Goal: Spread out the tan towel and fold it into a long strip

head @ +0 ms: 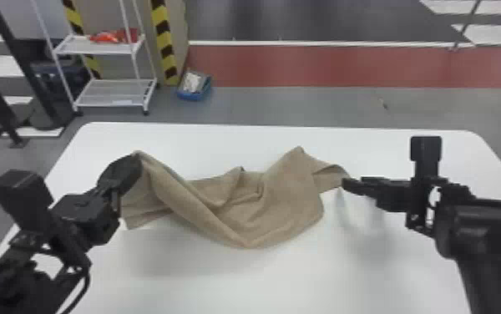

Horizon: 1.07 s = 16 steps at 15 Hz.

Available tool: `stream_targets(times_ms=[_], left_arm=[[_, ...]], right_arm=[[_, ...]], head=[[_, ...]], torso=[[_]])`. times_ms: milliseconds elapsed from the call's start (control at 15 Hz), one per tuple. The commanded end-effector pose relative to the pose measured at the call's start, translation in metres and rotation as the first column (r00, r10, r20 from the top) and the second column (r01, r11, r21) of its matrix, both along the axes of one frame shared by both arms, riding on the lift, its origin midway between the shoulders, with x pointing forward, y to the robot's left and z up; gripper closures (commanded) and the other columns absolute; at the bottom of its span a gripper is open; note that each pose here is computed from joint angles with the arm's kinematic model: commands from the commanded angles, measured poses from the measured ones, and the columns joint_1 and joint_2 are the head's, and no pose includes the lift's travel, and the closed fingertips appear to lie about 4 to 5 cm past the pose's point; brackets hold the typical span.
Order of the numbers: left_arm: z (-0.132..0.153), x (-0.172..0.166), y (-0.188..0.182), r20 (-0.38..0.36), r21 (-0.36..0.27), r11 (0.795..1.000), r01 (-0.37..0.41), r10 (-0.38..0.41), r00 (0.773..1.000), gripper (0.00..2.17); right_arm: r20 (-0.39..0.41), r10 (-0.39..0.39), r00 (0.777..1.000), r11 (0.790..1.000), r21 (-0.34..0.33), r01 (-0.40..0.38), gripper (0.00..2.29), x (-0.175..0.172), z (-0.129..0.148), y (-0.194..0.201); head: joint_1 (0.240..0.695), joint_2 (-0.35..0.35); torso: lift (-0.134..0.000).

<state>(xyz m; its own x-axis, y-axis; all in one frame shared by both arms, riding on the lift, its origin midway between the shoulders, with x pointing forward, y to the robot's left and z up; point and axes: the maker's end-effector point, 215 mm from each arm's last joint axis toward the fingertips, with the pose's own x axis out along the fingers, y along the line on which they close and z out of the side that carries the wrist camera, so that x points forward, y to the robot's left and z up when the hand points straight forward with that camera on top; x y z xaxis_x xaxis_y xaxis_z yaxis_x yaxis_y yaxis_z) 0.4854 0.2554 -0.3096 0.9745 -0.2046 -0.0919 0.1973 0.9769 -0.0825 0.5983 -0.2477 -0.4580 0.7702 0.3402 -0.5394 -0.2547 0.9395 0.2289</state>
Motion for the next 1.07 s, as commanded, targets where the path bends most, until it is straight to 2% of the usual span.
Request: stream_targets(times_ms=[0,67,267,467,533,600,800,867,1000], left_arm=[[-0.003,-0.002,0.000,-0.003,-0.002,1.000,-0.001,0.001,1.000,1.71],[-0.004,-0.003,0.001,-0.005,-0.002,1.000,0.002,-0.002,1.000,1.71],[-0.004,-0.004,0.002,-0.003,-0.003,1.000,0.000,0.000,1.000,1.71],[-0.005,-0.004,0.001,-0.004,-0.003,1.000,0.001,-0.001,1.000,1.71],[-0.006,-0.005,0.001,-0.007,-0.004,1.000,0.002,-0.002,1.000,1.71],[-0.007,-0.006,0.001,-0.007,-0.004,1.000,0.005,-0.005,1.000,1.71],[-0.006,-0.006,0.007,-0.005,-0.003,1.000,-0.003,0.003,1.000,1.71],[-0.006,-0.007,0.008,-0.004,-0.001,1.000,-0.006,0.006,1.000,1.71],[0.000,-0.008,0.016,0.006,0.001,1.000,-0.019,0.019,1.000,1.71]], right_arm=[[-0.011,0.004,1.000,1.000,0.003,-0.004,0.53,0.002,-0.003,0.003],[-0.014,0.003,1.000,1.000,0.003,-0.003,0.64,0.002,-0.005,0.004],[-0.017,0.007,1.000,1.000,0.004,-0.007,0.73,0.003,-0.005,0.008],[-0.027,0.013,1.000,1.000,0.005,-0.013,0.74,0.004,-0.005,0.013],[-0.039,0.012,0.999,1.000,0.008,-0.011,0.91,0.003,-0.005,0.013],[-0.035,0.013,0.999,1.000,0.015,-0.013,0.96,0.006,-0.002,0.014],[-0.064,0.013,0.998,1.000,0.024,-0.012,0.97,-0.003,-0.012,0.014],[-0.045,0.011,0.999,0.999,0.034,-0.009,1.06,-0.006,-0.007,0.015],[0.048,-0.015,0.999,0.998,0.065,0.012,1.06,-0.011,0.030,0.004]], head=[[0.695,0.007],[0.695,0.008],[0.695,0.012],[0.695,0.018],[0.695,0.020],[0.695,0.021],[0.695,0.023],[0.695,0.026],[0.695,0.029]], torso=[[-0.124],[-0.124],[-0.124],[-0.124],[-0.124],[-0.124],[-0.124],[-0.124],[-0.124]])
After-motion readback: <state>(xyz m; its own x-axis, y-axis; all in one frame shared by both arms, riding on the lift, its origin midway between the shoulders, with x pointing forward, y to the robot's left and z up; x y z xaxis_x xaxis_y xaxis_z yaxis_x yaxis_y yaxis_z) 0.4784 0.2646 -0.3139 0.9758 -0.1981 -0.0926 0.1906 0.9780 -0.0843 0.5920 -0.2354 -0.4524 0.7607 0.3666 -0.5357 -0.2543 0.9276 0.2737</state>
